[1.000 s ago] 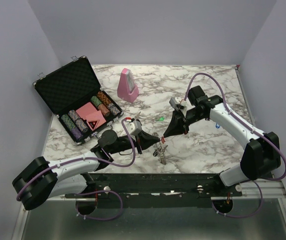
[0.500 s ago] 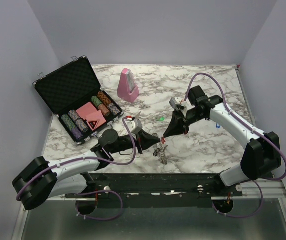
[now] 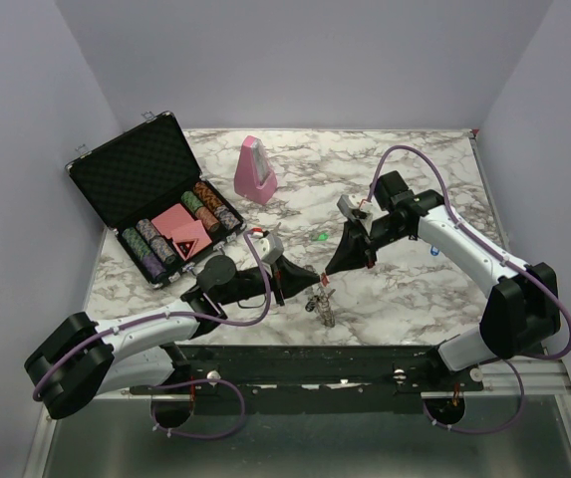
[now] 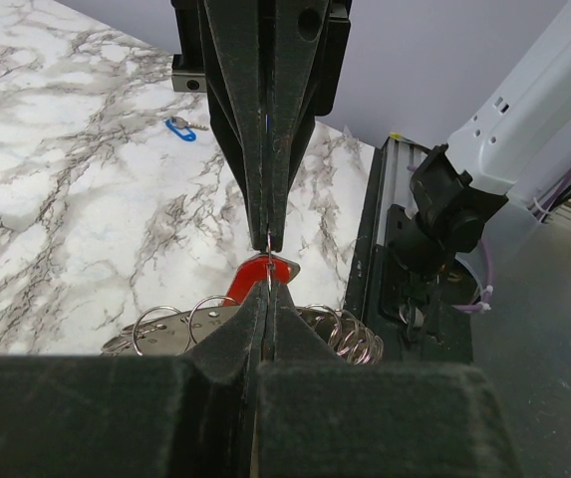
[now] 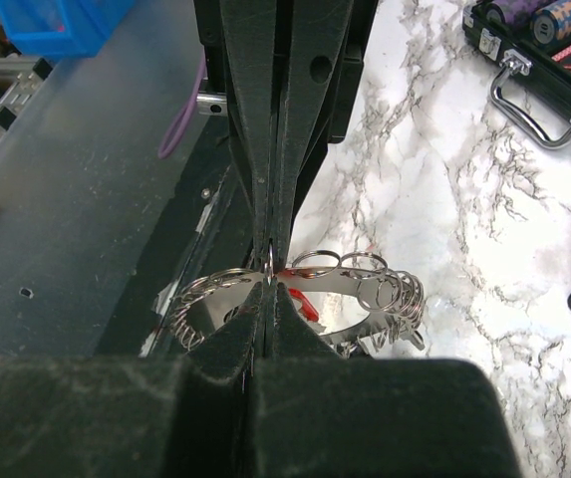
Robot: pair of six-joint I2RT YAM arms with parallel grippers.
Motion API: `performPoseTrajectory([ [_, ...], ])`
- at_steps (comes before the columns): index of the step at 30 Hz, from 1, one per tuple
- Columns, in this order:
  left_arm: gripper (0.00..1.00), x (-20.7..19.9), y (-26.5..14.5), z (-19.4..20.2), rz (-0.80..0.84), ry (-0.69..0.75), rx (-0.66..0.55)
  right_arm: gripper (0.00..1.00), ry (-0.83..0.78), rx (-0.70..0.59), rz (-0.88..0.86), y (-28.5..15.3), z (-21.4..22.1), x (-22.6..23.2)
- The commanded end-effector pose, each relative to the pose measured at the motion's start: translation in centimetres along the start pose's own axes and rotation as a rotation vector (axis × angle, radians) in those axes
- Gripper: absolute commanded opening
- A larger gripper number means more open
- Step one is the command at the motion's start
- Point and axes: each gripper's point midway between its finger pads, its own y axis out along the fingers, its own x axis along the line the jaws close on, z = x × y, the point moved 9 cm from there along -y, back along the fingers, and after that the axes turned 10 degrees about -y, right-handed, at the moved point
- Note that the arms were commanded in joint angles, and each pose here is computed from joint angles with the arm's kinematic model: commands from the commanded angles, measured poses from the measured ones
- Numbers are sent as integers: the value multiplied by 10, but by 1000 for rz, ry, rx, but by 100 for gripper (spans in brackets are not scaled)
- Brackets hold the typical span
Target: Put the keys on the keyring
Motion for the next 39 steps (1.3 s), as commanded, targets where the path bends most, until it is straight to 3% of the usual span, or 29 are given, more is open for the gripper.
performPoseTrajectory([
  [1,0,-11,6,-30,33,33,-113,0,2,-2,-23,5,2,4],
  [26,0,1,4,-27,-44,-4,4,0,-8,-5,-38,7,1,6],
  [39,0,4,1,-31,-67,-59,-25,0,-22,6,-38,7,2,7],
])
